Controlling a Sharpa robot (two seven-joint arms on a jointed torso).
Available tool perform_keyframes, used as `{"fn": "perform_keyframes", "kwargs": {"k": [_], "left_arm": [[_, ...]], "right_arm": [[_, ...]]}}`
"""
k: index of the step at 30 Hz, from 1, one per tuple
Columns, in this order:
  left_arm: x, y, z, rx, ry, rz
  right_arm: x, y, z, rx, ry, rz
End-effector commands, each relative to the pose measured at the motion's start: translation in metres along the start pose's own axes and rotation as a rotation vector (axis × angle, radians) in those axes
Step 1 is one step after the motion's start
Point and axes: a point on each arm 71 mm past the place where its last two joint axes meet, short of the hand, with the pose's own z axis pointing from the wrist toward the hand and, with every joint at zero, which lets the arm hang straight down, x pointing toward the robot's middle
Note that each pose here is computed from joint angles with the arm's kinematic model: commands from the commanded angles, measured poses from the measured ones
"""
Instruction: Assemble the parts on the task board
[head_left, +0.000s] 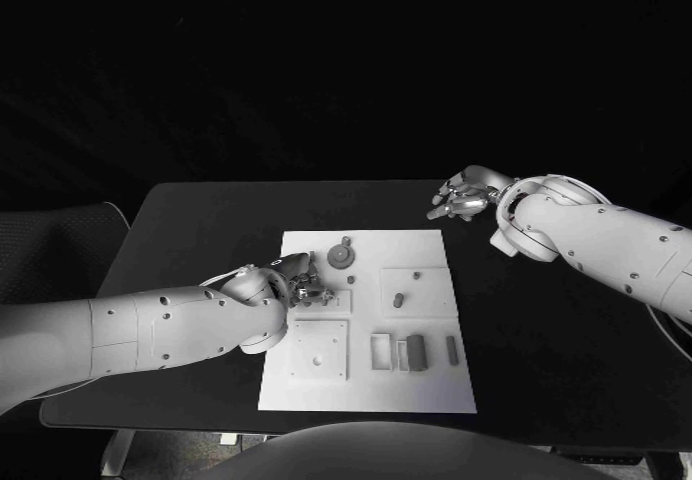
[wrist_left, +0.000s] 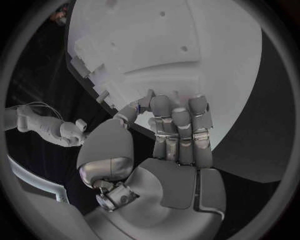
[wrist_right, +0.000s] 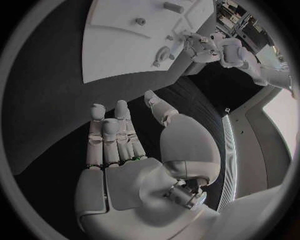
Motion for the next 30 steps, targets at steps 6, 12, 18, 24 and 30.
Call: {"fn": "perform_keyframes", "kwargs": {"k": [6, 12, 18, 24, 30], "left_arm": [[0.0054, -0.0018, -0.0003, 0.01, 0.019, 0.008], [0.0054, -0.0023, -0.0001, 0.013, 0.014, 0.006], [0.0058, -0.0032, 0.0001, 0.017, 0.016, 0.007], [0.0069, -0.0026, 0.0006, 0.017, 0.031, 0.008], [0.0069, -0.0008, 0.0017, 0.012, 0.037, 0.012]], "right_arm": [[0.0016, 0.0008, 0.0001, -0.004, 0.015, -0.005], [0.0014, 0.0003, 0.0001, 0.0, 0.014, -0.005], [0.0017, 0.0007, 0.0002, -0.001, 0.016, -0.005], [0.0016, 0.0004, 0.0002, 0.0, 0.016, -0.005], [0.0015, 0.0003, 0.0001, 0.0, 0.016, -0.005]]}}
